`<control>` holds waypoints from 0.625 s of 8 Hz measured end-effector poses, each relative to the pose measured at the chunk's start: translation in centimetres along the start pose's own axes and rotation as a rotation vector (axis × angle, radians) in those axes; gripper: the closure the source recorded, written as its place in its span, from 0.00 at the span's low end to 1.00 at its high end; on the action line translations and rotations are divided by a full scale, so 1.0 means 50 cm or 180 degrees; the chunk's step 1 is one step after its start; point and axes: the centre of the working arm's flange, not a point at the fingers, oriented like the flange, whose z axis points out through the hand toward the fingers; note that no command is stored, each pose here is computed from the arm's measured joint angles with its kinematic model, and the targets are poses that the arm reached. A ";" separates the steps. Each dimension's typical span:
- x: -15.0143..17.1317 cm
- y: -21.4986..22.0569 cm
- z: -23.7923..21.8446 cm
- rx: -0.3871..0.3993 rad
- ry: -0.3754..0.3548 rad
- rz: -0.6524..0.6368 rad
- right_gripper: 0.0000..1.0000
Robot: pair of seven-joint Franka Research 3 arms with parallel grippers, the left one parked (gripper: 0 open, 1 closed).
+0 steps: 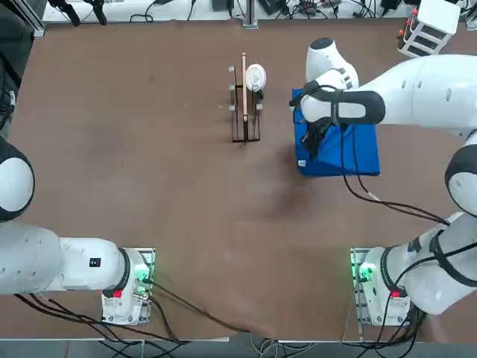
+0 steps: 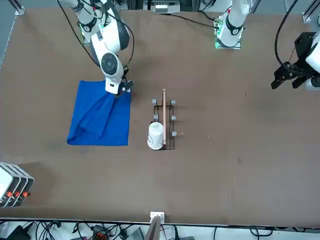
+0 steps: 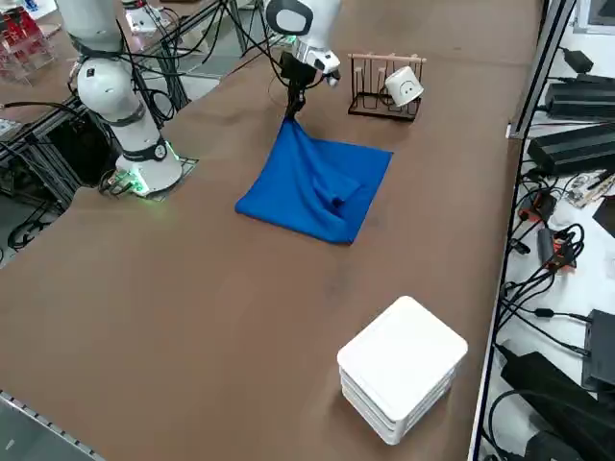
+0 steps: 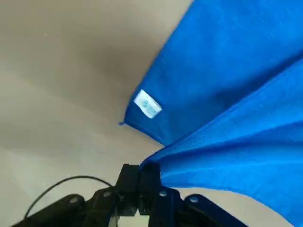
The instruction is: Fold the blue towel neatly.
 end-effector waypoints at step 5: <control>0.024 -0.062 0.043 0.0031 0.0088 -0.0007 0.98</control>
